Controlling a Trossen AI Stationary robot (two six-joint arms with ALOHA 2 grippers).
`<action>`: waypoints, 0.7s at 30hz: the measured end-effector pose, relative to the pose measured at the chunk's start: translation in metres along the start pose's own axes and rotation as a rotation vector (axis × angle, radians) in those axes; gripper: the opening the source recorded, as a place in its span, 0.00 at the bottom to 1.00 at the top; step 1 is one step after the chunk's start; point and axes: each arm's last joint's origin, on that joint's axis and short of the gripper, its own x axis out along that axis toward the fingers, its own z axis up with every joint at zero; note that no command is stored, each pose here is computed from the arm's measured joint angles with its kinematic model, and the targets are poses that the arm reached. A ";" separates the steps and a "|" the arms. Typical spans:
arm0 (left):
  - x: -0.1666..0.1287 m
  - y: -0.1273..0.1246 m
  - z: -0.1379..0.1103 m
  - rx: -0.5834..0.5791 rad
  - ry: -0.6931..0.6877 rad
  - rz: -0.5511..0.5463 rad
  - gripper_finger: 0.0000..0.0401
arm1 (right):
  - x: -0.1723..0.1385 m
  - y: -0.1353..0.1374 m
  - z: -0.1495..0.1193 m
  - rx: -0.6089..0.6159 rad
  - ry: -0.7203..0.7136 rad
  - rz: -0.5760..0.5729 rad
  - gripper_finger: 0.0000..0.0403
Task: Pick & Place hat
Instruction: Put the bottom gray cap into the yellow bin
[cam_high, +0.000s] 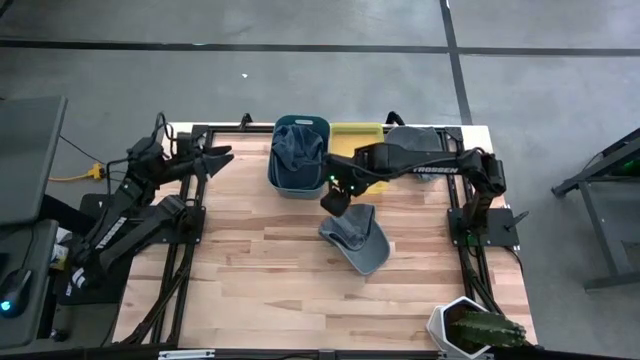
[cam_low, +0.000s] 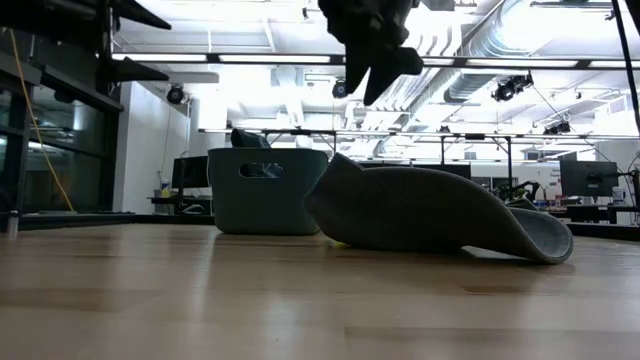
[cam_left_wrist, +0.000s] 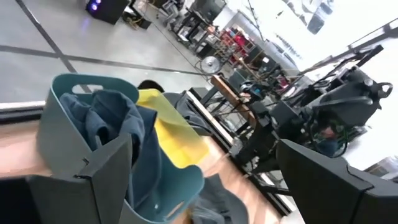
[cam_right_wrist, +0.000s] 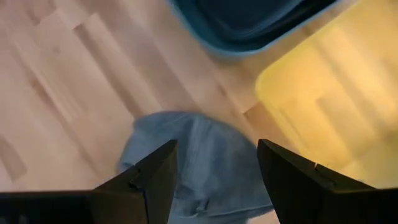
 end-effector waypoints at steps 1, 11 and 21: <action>-0.001 0.000 -0.001 -0.008 0.002 -0.004 0.85 | 0.000 0.003 -0.002 -0.010 0.005 0.009 0.53; 0.000 -0.001 -0.005 -0.054 0.073 -0.059 0.85 | 0.028 0.022 -0.059 0.081 0.008 0.116 0.52; 0.005 -0.012 -0.016 -0.074 0.164 -0.131 0.85 | 0.017 -0.014 -0.139 0.336 0.034 0.072 0.50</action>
